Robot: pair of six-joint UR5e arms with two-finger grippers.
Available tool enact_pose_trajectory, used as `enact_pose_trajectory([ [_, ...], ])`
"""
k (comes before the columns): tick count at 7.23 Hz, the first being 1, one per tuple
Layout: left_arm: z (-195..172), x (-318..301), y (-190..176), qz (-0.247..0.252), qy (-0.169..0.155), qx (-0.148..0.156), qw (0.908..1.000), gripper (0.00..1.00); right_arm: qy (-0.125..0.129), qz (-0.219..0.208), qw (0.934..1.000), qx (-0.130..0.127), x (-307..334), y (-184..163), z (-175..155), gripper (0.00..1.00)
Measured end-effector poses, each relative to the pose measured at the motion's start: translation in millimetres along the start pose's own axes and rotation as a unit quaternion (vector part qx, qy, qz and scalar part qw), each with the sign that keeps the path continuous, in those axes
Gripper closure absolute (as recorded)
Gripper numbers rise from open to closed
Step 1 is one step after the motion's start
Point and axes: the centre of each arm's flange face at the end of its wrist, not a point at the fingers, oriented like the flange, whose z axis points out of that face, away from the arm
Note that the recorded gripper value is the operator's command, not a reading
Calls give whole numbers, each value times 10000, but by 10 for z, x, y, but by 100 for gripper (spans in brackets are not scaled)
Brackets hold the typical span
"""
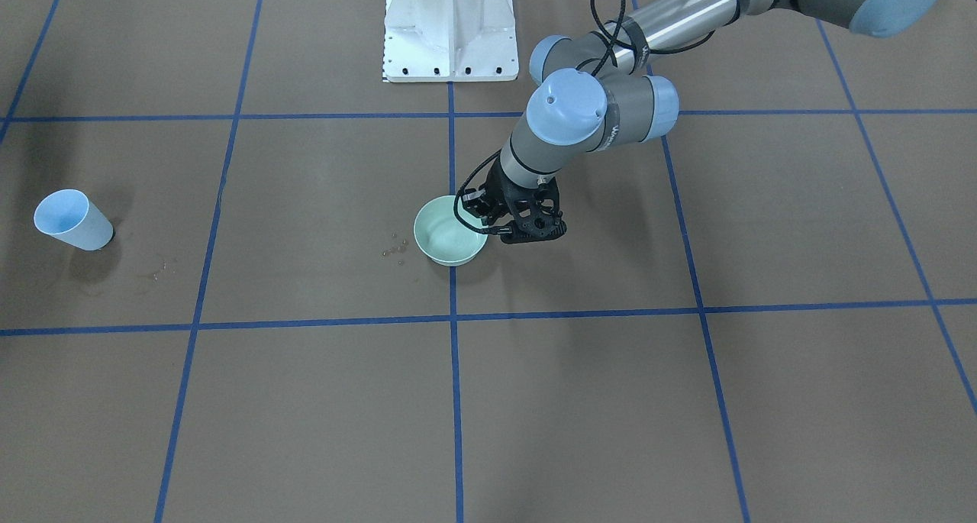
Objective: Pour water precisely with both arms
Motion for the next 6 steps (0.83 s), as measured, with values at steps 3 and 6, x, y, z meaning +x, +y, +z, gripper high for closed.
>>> enact_pose_trajectory([
  [3,-291,4,-146,-62,127,74,9999,26,-4,-17,10000,17,-4,0,-4,1],
  [6,-1169,-486,-202,-295,264,53,9992,26,-333,-857,9951,374,-299,123,198,1],
])
